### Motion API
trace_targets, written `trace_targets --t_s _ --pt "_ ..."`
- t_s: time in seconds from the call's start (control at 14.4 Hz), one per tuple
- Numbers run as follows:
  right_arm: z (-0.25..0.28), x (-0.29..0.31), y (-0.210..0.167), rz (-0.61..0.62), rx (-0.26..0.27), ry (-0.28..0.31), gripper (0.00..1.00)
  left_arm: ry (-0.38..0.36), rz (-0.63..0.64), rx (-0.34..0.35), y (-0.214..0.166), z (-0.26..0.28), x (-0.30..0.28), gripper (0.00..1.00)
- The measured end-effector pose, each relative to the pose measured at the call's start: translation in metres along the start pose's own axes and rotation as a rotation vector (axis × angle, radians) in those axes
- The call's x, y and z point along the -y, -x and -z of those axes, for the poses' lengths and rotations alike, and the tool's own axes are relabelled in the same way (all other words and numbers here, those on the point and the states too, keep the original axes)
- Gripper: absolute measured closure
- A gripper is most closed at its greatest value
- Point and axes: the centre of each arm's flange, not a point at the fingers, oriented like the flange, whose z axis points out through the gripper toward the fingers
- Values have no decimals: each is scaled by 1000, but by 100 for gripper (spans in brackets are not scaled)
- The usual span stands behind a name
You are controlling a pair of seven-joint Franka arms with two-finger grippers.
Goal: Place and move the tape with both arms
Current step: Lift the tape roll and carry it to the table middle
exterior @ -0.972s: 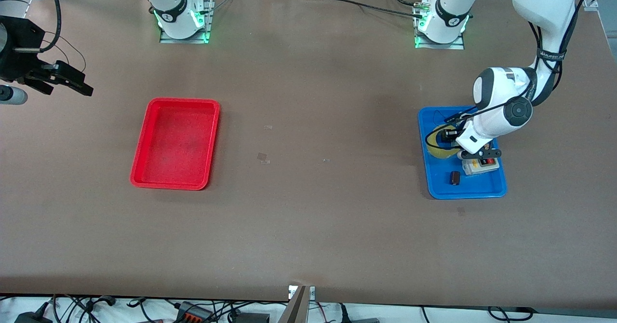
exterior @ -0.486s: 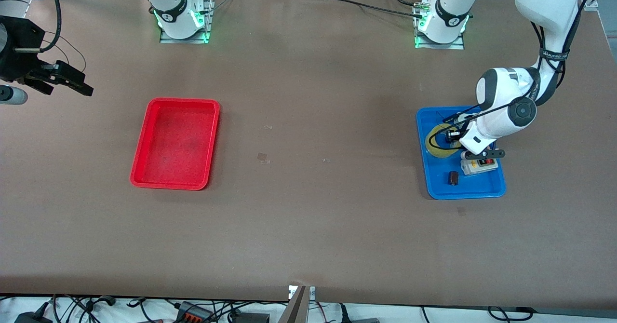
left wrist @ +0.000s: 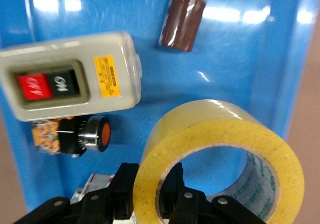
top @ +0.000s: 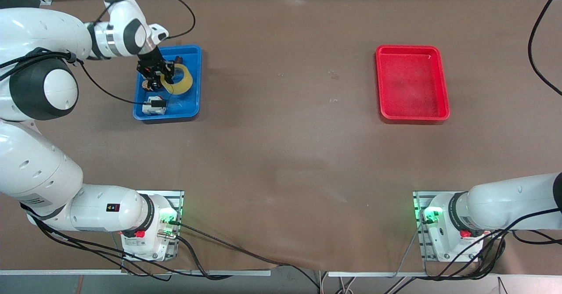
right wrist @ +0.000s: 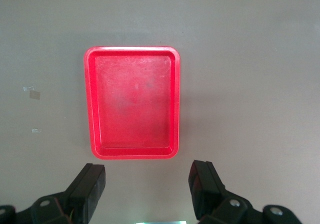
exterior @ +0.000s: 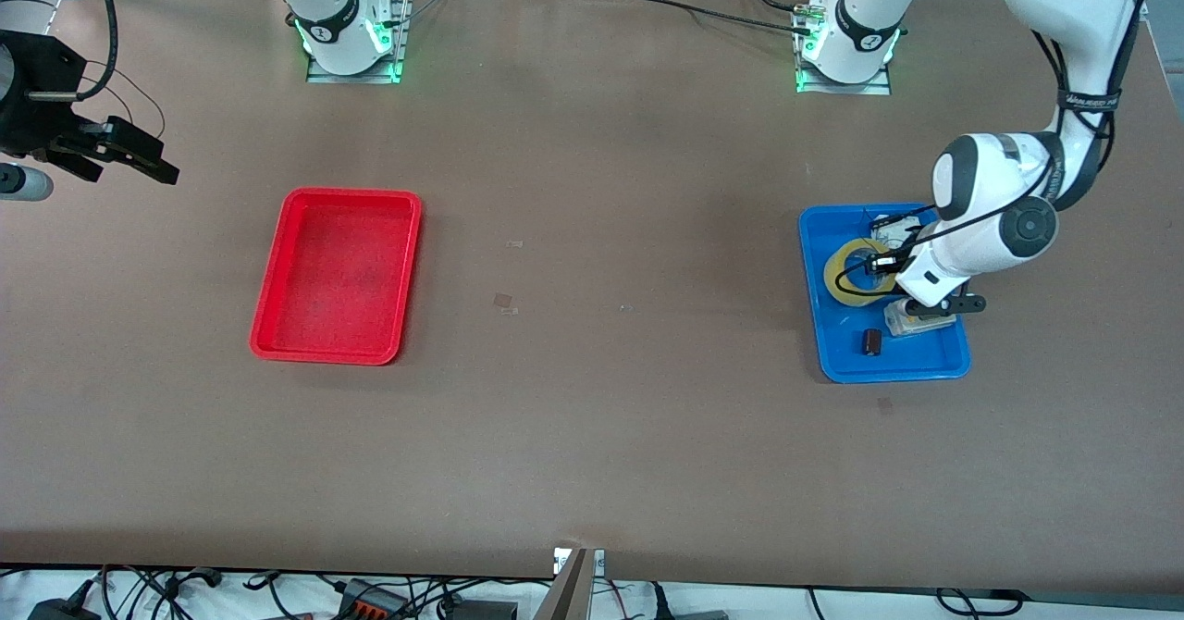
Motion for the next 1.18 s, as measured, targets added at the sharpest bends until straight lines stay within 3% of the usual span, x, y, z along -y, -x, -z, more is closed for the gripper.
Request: trace_targets --t_s 0.28,0.69,1.18 --pt "0 0 0 0 0 0 1 9 -44 -29 4 45 -42 75" --pt "0 0 0 0 0 0 1 21 12 -31 33 66 -160 75" --pt "-2 0 -1 1 3 0 1 14 75 -2 69 40 -305 75"
